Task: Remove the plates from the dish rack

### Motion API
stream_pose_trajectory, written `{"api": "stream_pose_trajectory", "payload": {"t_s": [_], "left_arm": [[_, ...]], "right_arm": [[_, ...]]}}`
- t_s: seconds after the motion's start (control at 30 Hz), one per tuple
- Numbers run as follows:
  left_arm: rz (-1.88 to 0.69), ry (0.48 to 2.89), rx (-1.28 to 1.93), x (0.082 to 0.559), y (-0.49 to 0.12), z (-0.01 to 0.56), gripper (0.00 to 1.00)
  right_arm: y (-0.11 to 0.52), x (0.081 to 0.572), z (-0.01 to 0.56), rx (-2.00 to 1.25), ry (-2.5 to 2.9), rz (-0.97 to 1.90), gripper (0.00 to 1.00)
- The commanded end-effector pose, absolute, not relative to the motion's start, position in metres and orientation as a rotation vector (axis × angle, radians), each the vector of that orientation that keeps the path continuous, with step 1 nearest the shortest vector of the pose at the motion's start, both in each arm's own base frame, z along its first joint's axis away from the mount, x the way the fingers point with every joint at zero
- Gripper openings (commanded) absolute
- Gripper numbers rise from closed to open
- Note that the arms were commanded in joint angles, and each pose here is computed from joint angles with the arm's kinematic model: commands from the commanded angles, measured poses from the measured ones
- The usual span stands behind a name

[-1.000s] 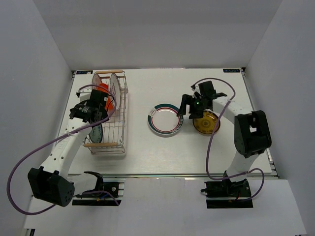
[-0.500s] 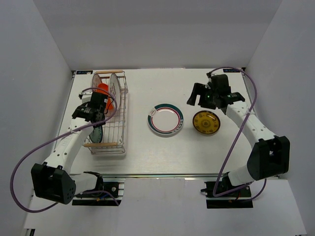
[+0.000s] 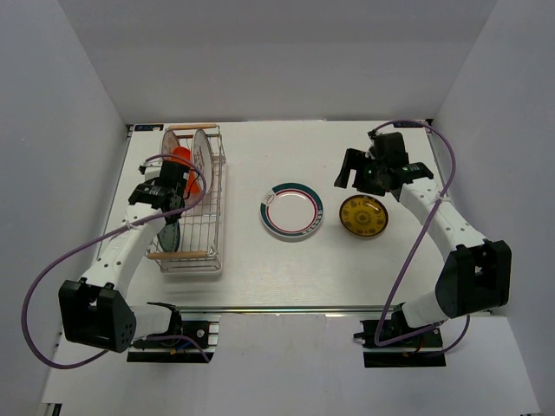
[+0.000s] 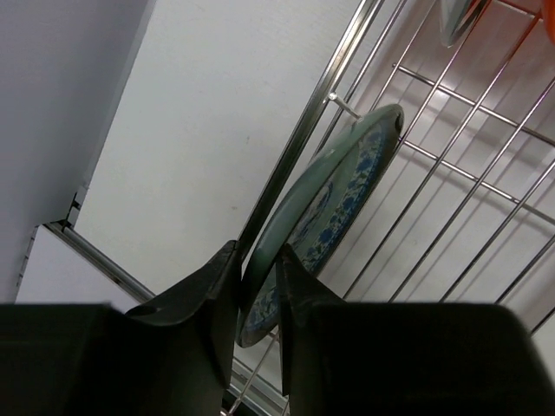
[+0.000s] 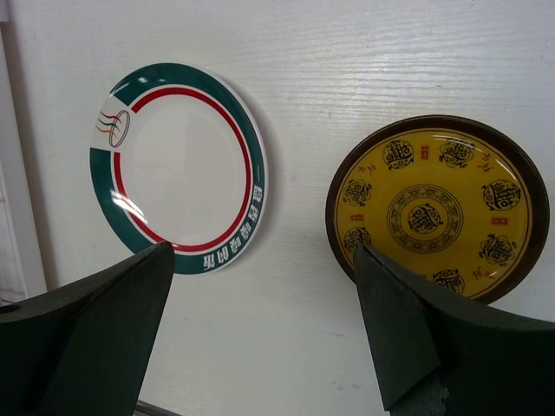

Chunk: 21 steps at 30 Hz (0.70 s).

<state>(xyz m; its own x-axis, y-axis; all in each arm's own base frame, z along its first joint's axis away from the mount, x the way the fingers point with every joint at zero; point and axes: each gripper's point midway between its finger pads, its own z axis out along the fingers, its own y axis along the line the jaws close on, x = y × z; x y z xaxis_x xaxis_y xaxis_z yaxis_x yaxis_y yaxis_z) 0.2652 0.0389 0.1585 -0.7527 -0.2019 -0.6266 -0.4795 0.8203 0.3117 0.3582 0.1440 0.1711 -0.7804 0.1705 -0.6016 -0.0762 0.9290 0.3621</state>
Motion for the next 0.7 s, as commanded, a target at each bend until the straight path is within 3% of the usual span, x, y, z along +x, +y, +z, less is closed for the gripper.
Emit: {"api": "stream_pose_trajectory", "payload": {"t_s": [0.0, 0.13, 0.27, 0.43, 0.67], "left_arm": [[0.581, 2.379, -0.508, 0.268, 0.037, 0.176, 0.3], [0.612, 2.392, -0.514, 0.264, 0.04, 0.18, 0.23], [0.621, 2.399, -0.516, 0.262, 0.04, 0.187, 0.08], [0.611, 2.381, -0.516, 0.261, 0.039, 0.199, 0.0], [0.572, 2.335, -0.488, 0.261, 0.037, 0.226, 0.0]], "right_arm": [[0.141, 0.366, 0.195, 0.09, 2.361, 0.488, 0.89], [0.145, 0.369, 0.187, 0.077, 2.376, 0.508, 0.89], [0.148, 0.369, 0.181, 0.08, 2.398, 0.525, 0.89], [0.149, 0.369, 0.182, 0.075, 2.393, 0.532, 0.89], [0.151, 0.368, 0.185, 0.071, 2.386, 0.55, 0.89]]}}
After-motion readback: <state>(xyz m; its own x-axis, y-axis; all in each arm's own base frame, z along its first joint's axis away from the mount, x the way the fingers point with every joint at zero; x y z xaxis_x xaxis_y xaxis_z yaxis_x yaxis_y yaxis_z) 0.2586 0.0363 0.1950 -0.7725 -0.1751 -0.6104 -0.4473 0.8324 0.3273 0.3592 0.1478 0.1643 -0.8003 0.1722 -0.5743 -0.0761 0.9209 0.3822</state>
